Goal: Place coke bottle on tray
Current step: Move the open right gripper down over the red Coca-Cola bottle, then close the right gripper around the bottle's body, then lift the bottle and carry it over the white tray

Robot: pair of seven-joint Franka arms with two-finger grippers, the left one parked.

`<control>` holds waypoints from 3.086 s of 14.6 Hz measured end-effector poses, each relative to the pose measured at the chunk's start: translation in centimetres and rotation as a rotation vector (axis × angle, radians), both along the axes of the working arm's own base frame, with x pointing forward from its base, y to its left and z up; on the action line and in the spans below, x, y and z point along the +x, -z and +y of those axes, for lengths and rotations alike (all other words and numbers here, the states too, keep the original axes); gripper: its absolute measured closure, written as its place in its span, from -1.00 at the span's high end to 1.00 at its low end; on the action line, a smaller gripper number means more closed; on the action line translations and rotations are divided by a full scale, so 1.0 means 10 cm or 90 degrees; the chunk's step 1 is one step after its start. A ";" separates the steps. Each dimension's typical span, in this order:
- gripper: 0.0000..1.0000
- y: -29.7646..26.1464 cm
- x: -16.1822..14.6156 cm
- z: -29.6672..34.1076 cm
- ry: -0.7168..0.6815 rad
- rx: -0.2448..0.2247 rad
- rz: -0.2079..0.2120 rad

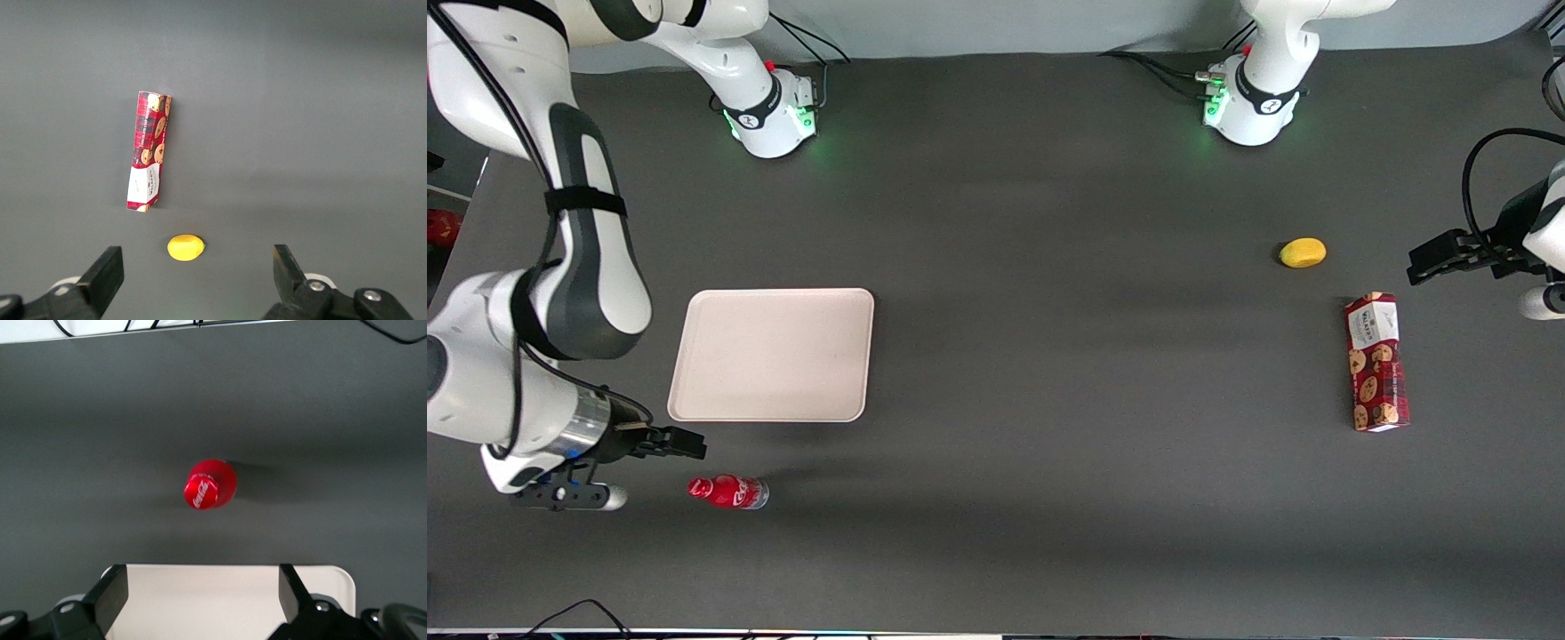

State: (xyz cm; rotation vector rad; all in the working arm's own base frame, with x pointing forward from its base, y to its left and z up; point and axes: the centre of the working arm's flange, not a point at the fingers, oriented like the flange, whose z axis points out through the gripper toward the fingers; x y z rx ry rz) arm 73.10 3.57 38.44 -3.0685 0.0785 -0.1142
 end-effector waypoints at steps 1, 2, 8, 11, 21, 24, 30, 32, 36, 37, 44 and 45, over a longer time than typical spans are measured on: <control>1.00 0.10 0.02 0.01 -0.012 -0.001 -0.001; 1.00 0.17 0.04 0.01 -0.026 -0.002 -0.003; 1.00 0.42 0.21 0.05 -0.058 -0.004 -0.010; 1.00 0.59 0.30 0.11 -0.070 -0.004 -0.014; 1.00 0.81 0.41 0.11 -0.099 -0.009 -0.041; 1.00 0.80 0.42 0.09 -0.098 -0.009 -0.041; 1.00 0.83 0.39 0.09 -0.099 -0.008 -0.026; 1.00 0.85 0.39 0.09 -0.099 -0.008 -0.024; 1.00 0.88 0.39 0.10 -0.102 -0.008 -0.020; 0.89 0.90 0.39 0.10 -0.104 -0.008 -0.020; 0.06 0.90 0.39 0.09 -0.143 -0.013 -0.022; -0.06 0.89 0.40 0.08 -0.150 -0.014 -0.023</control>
